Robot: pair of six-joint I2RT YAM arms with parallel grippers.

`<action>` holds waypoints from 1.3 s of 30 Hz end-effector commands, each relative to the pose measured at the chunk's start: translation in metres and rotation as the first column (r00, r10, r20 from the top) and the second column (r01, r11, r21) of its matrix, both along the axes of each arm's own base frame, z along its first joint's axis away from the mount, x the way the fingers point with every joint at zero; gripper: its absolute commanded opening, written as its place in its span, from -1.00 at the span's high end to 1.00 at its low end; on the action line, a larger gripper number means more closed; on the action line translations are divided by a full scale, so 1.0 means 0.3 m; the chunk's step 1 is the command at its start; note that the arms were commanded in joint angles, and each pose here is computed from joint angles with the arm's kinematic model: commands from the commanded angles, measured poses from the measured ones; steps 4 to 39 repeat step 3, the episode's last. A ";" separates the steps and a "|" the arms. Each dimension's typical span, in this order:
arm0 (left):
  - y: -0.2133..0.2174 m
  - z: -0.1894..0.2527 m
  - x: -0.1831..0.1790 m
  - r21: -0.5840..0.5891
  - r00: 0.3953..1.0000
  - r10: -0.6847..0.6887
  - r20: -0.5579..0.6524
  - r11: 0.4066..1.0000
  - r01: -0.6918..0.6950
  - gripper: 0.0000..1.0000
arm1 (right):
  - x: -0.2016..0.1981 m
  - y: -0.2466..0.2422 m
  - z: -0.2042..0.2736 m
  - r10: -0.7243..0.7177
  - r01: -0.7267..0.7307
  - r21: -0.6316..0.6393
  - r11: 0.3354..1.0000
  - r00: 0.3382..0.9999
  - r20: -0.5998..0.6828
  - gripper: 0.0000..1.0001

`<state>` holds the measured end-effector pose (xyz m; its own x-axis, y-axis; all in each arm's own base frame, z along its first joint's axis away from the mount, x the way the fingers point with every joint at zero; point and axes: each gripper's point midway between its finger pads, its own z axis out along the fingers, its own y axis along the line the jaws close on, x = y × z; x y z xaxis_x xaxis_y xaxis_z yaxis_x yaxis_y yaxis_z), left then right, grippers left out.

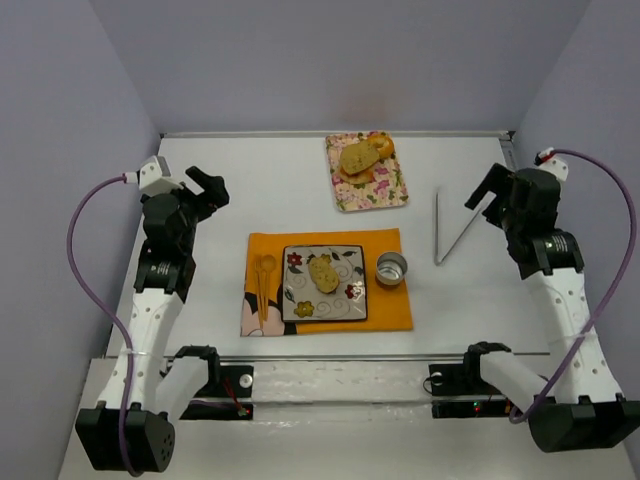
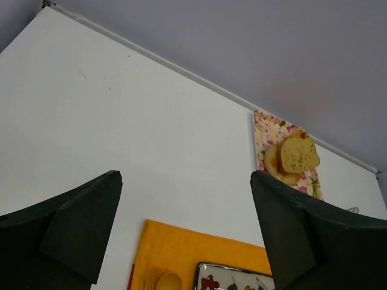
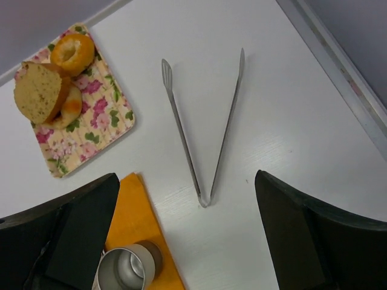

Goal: Place the bread

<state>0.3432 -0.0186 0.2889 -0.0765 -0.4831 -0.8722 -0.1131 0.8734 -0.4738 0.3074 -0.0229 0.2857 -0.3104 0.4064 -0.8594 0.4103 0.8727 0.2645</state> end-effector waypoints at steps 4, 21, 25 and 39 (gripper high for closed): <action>0.011 0.018 0.005 -0.001 1.000 0.016 0.027 1.000 -0.016 -0.98 | -0.005 -0.024 -0.051 -0.044 0.044 0.001 0.999 0.999 -0.004 -1.00; 0.011 0.018 0.005 -0.001 1.000 0.016 0.027 1.000 -0.016 -0.98 | -0.005 -0.024 -0.051 -0.044 0.044 0.001 0.999 0.999 -0.004 -1.00; 0.011 0.018 0.005 -0.001 1.000 0.016 0.027 1.000 -0.016 -0.98 | -0.005 -0.024 -0.051 -0.044 0.044 0.001 0.999 0.999 -0.004 -1.00; 0.011 0.018 0.005 -0.001 1.000 0.016 0.027 1.000 -0.016 -0.98 | -0.005 -0.024 -0.051 -0.044 0.044 0.001 0.999 0.999 -0.004 -1.00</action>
